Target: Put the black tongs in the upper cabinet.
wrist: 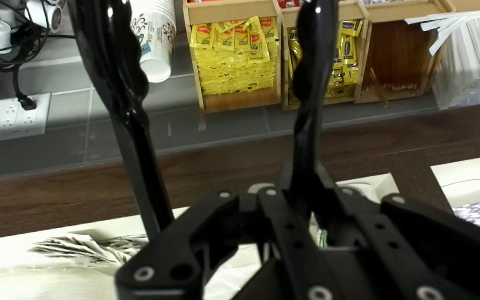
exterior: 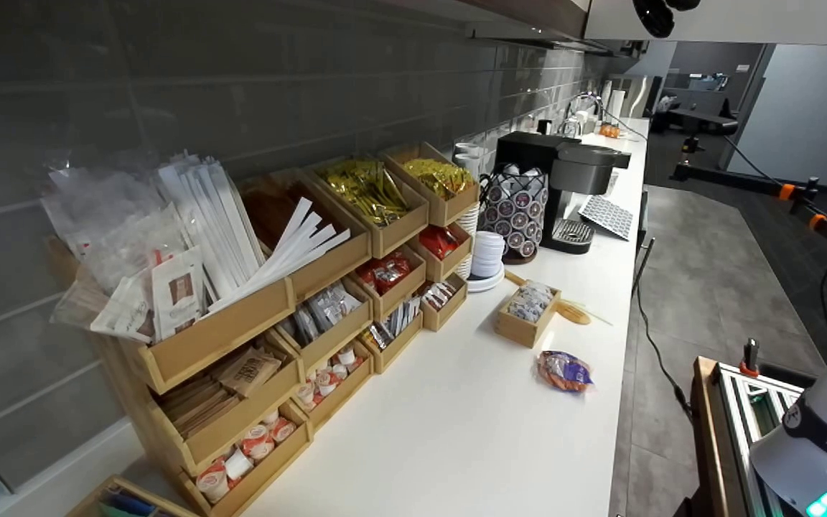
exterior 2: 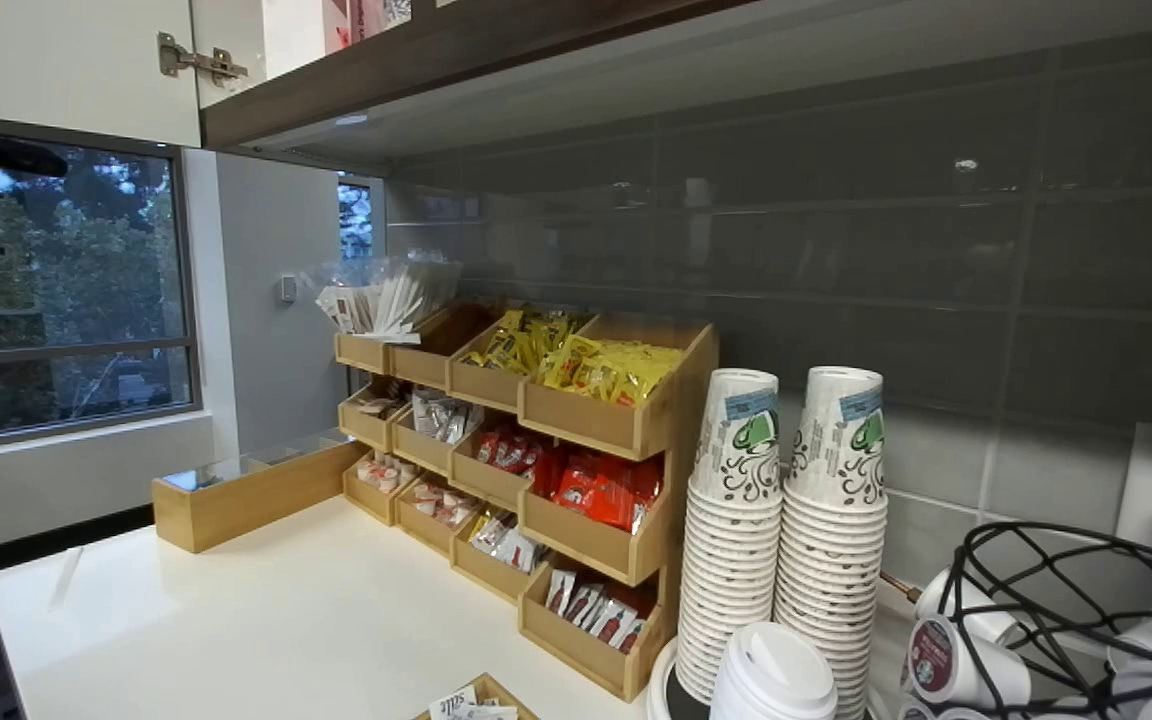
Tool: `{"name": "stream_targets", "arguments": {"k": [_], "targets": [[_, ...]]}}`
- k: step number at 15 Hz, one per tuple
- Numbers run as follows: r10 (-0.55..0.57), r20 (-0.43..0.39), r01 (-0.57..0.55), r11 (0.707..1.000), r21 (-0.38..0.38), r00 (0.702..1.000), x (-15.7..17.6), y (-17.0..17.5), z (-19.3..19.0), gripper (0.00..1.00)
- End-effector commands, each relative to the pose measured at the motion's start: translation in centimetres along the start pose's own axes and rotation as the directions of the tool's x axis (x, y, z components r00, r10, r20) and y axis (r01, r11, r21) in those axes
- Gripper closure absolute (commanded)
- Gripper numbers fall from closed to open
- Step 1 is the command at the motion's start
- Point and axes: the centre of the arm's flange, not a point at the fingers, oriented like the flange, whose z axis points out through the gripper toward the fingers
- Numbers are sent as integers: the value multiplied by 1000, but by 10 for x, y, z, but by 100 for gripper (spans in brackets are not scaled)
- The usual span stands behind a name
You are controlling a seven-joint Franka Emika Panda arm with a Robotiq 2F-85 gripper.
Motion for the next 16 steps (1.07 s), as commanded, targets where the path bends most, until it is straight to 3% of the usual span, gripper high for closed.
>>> {"name": "stream_targets", "arguments": {"k": [1,7,16], "targets": [[-62,-2,62,998,-17,998,29,1,0,96],[-241,19,242,970,-34,970,67,3,6,96],[-454,19,454,886,-90,891,118,21,3,96]]}}
